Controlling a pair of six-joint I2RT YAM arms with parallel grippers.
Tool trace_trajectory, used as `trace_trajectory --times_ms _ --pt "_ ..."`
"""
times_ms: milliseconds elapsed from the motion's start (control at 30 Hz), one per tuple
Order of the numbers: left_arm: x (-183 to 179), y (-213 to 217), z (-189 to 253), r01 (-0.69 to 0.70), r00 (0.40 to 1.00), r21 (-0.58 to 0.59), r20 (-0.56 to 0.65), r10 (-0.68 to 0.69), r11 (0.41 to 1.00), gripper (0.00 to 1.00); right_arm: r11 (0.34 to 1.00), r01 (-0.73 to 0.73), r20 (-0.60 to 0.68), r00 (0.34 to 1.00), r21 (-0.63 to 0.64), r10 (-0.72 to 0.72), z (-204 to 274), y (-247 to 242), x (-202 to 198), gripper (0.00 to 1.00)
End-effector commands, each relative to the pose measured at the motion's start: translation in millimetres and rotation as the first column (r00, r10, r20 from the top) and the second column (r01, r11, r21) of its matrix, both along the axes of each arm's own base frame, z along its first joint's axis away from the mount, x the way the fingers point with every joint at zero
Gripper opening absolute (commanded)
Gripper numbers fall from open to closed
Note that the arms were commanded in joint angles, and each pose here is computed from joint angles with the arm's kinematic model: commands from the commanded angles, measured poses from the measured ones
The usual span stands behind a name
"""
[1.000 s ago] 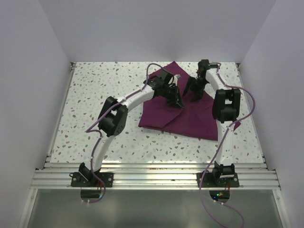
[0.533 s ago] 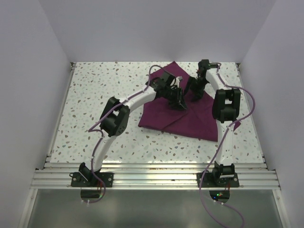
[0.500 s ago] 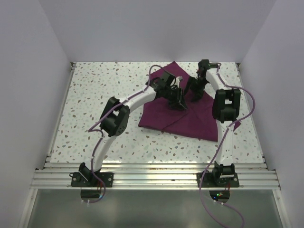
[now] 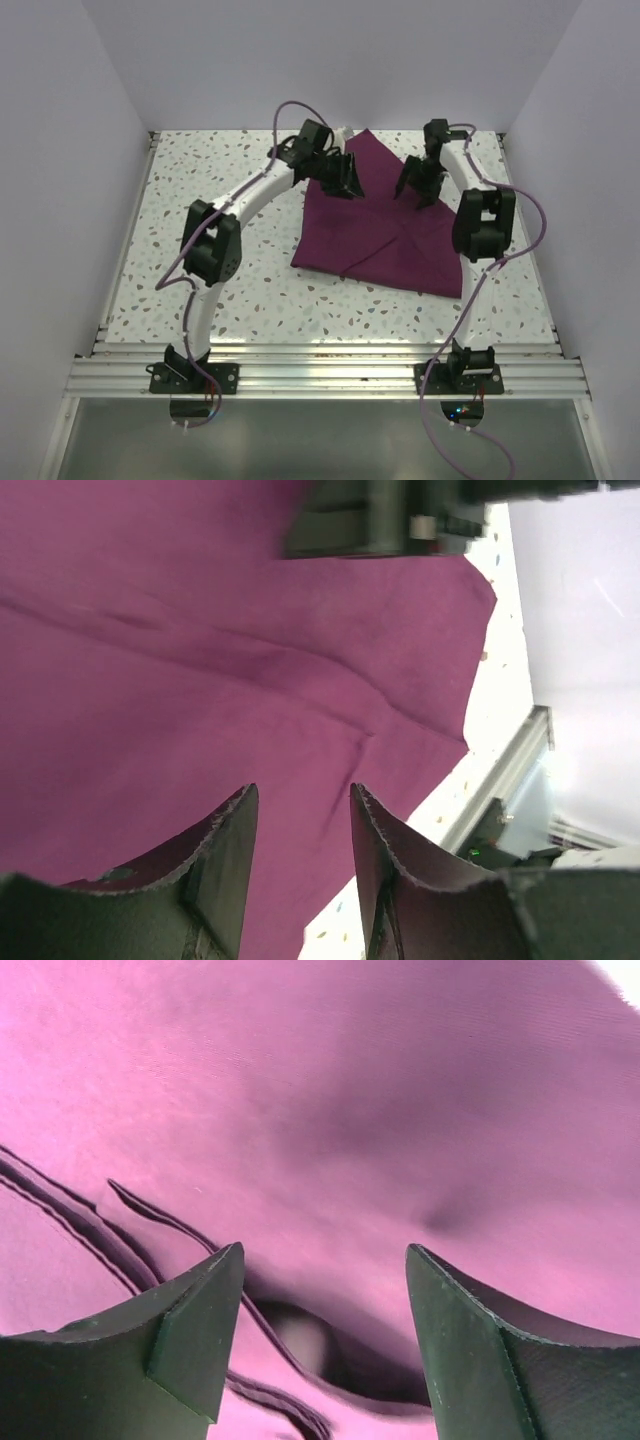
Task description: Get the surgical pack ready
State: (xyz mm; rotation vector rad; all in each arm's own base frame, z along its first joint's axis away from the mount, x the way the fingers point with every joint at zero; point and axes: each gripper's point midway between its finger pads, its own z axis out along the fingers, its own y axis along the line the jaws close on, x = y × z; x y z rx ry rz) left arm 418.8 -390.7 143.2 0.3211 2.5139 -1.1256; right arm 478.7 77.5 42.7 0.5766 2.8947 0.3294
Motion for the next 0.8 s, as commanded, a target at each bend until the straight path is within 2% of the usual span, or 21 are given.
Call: trace_trajectory --times_ms 0,33,67,133,200,267,400,500,567,767 --pt "8.7 49.0 42.7 0.022 0.983 0.051 0.180 -0.031 0.998 0.46 0.981 0.149 0.203 0.972 -0.127 -0.121 89.1 -55.4 0.8 0.72" --pt "8.3 59.6 50.7 0.018 0.977 0.058 0.210 -0.030 0.998 0.45 0.970 0.199 0.213 0.963 -0.139 -0.167 95.0 -76.2 -4.6 0.75" --pt "8.6 75.7 34.2 0.017 0.977 0.094 0.210 -0.037 0.995 0.45 0.963 0.225 0.218 0.957 -0.146 -0.191 97.8 -85.2 -11.0 0.77" --pt "6.0 90.5 35.2 0.015 0.970 0.108 0.240 -0.041 0.994 0.45 0.938 0.314 0.219 0.935 -0.149 -0.278 98.6 -111.3 -34.9 0.80" --pt "4.2 106.3 18.9 0.017 0.965 0.153 0.256 -0.056 0.988 0.45 0.910 0.390 0.170 0.915 -0.144 -0.365 75.0 -125.4 -65.1 0.80" --pt "3.4 120.0 14.8 0.008 0.961 0.181 0.272 -0.058 0.983 0.45 0.856 0.499 0.212 0.859 -0.138 -0.466 79.3 -155.9 -97.4 0.80" --pt "3.0 133.8 9.5 -0.002 0.972 0.114 0.235 -0.024 0.994 0.44 0.812 0.546 0.168 0.837 -0.207 -0.521 58.1 -181.5 -141.5 0.82" --pt "-3.1 146.3 8.2 -0.020 0.974 0.105 0.226 -0.004 0.994 0.43 0.754 0.613 0.153 0.790 -0.236 -0.594 45.9 -219.4 -175.0 0.84" --pt "-7.2 154.7 0.9 -0.038 0.977 0.103 0.213 0.015 0.994 0.43 0.755 0.623 0.156 0.782 -0.205 -0.603 37.8 -226.7 -176.6 0.83" --pt "-6.7 172.1 -4.6 -0.076 0.982 0.070 0.180 0.062 0.995 0.43 0.806 0.526 0.080 0.847 -0.272 -0.526 13.6 -246.3 -174.4 0.82"
